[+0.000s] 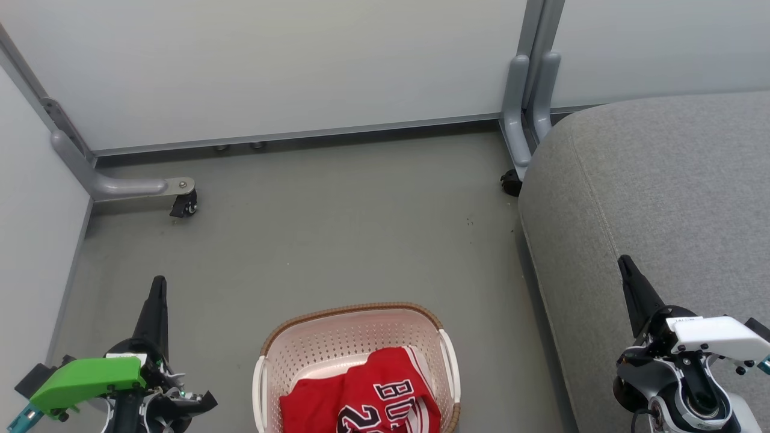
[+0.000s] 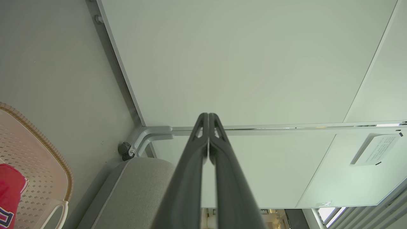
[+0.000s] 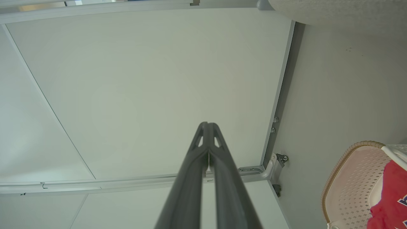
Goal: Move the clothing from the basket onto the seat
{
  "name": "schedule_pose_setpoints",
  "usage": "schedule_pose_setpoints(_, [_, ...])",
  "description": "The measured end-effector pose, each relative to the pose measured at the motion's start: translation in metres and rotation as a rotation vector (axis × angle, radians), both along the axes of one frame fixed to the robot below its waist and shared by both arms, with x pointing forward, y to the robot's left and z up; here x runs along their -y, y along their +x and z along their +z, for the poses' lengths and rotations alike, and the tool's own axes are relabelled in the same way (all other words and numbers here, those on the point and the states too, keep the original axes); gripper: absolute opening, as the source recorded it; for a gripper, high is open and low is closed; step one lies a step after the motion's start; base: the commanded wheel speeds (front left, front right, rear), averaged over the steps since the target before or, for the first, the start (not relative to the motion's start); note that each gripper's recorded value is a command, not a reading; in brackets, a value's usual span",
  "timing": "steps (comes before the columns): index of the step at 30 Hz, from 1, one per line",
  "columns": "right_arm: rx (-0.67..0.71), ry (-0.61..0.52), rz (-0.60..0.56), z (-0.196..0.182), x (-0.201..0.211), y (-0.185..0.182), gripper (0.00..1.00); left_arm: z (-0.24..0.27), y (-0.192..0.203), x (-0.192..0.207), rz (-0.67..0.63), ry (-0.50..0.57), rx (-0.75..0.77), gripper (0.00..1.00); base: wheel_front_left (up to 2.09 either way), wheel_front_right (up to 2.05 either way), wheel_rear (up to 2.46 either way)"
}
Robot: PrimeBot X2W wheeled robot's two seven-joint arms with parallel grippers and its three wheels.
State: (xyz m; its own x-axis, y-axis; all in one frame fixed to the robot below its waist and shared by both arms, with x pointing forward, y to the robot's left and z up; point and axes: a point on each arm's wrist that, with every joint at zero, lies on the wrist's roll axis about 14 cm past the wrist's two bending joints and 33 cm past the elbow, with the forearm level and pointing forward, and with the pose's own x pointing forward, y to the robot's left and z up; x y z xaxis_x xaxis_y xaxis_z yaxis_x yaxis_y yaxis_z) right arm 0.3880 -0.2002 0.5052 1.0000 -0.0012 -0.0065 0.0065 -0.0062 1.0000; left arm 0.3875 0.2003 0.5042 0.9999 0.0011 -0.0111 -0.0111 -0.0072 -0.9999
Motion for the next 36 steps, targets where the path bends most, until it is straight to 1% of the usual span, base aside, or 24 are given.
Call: schedule_pose_setpoints(36, [0.000,0.000,0.000,0.0000,0.0000,0.0000,0.00,0.0000,0.0000,0.0000,0.000,0.000,0.000,0.00,0.00,0.00,0.00])
